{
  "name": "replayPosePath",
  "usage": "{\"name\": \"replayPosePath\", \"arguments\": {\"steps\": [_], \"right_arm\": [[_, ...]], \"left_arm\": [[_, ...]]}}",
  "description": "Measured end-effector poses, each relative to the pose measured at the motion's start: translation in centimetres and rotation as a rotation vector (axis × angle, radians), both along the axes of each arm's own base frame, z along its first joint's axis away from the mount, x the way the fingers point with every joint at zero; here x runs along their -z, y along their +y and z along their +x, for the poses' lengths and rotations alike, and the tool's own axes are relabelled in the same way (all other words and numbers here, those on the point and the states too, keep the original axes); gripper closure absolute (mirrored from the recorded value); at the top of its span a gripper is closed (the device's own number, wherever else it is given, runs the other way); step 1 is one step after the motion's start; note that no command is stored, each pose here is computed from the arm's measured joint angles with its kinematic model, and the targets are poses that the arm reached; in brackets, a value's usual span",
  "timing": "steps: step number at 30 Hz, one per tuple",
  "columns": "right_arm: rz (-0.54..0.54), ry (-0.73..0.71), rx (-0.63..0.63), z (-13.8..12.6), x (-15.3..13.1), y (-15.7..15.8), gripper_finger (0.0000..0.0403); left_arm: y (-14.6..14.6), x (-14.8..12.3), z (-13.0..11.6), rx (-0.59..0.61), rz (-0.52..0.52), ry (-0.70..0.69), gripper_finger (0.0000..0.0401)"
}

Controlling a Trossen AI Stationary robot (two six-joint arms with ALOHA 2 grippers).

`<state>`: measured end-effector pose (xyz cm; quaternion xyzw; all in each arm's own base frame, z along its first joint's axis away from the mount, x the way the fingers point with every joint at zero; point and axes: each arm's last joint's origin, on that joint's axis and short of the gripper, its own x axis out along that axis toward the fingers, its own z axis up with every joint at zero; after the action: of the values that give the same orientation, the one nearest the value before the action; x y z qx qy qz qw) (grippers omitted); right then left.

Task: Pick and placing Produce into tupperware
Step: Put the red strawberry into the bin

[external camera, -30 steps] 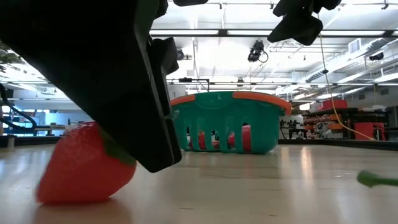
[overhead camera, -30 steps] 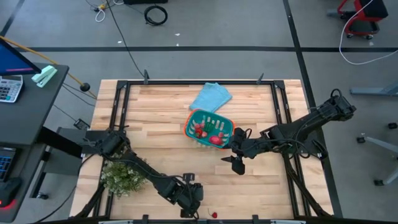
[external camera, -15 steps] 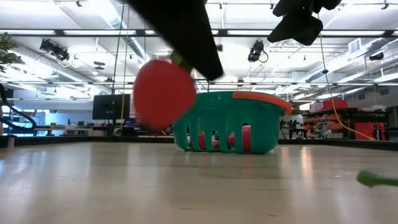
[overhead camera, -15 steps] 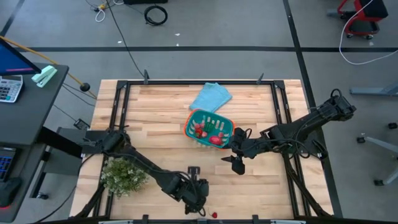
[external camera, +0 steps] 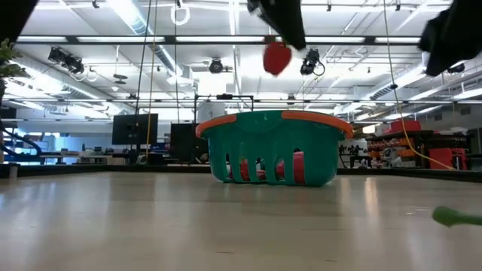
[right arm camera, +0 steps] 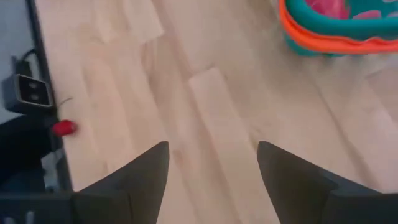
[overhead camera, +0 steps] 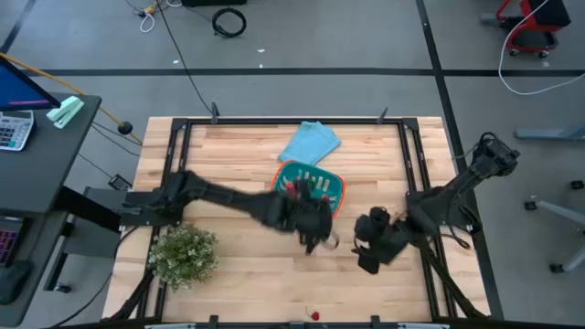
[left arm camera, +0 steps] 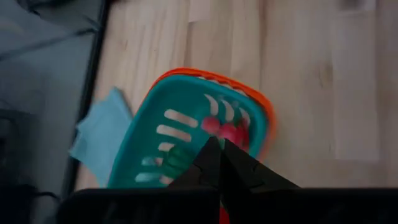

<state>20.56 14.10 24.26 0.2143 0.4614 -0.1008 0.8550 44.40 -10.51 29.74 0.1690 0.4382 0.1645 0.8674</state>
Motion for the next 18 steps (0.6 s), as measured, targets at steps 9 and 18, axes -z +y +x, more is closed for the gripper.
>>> {"name": "replayPosePath", "arguments": {"steps": [9,18], "right_arm": [[-0.048,-0.138,-0.005,-3.4,-0.1,4.1,0.0149],[-0.085,-0.284,0.032,-4.9,-0.4,5.6,0.0149]], "left_arm": [[9.2,1.3,3.1,-0.001,-0.294,-0.036,0.0385],[12.2,5.6,4.5,-0.062,-0.381,0.046,0.032]]}}
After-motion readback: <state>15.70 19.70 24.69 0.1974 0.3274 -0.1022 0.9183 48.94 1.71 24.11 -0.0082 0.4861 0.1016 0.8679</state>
